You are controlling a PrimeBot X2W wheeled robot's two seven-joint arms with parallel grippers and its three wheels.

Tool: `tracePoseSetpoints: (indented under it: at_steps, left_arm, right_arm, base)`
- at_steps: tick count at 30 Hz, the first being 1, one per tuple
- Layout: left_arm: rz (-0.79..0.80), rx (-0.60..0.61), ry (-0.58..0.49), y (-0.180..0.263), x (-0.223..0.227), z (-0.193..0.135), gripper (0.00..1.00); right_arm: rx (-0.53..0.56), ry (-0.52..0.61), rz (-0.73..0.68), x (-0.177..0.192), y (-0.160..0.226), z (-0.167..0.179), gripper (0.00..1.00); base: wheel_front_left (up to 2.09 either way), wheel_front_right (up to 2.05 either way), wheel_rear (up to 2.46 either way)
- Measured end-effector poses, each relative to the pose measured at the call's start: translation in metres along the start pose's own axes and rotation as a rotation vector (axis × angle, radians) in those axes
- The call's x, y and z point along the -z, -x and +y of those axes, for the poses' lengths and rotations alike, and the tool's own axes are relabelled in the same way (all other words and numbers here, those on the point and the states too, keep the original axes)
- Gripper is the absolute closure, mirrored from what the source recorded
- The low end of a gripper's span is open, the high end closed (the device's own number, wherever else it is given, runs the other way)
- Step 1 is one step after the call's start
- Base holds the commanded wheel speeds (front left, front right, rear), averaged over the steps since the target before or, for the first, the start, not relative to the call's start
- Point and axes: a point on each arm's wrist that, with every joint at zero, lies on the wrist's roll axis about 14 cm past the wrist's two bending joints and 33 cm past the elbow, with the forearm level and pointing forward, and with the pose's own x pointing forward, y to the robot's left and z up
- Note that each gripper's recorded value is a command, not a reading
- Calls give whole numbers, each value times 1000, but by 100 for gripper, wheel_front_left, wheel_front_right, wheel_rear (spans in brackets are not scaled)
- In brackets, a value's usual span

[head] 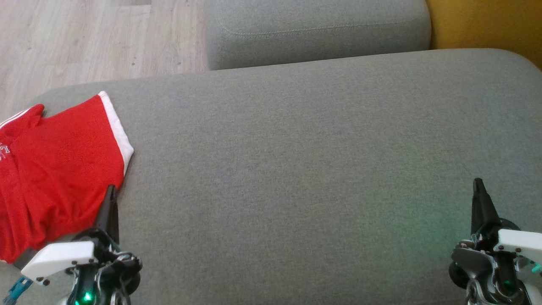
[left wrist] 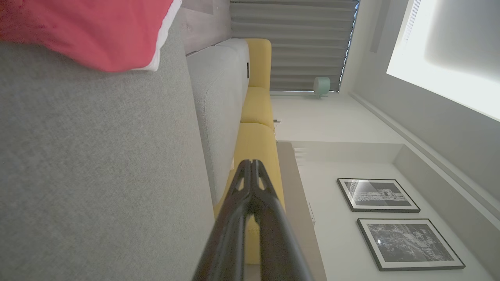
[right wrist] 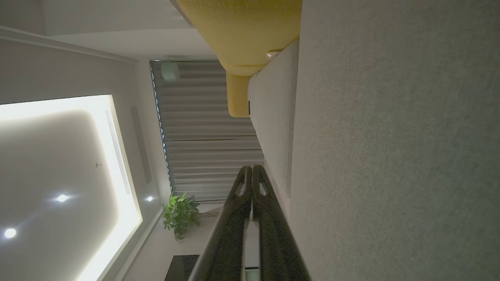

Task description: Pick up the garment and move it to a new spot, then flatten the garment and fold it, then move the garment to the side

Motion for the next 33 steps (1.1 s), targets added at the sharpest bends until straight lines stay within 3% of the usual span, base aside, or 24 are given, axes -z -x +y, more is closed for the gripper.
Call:
tracePoseSetpoints:
  at_steps: [29, 30, 33]
  left_arm:
    - [0, 0, 0, 0, 0, 0, 100]
    - [0, -6, 1, 0, 0, 2, 0]
    - [-4, -85, 14, 11, 1, 28, 0]
  right_arm:
    - [0, 0, 0, 0, 0, 0, 100]
    - [7, -1, 0, 0, 1, -2, 0]
    - [79, -7, -2, 0, 10, -26, 0]
  base:
    - [0, 0, 0]
    - [0, 0, 0]
    - [0, 0, 0]
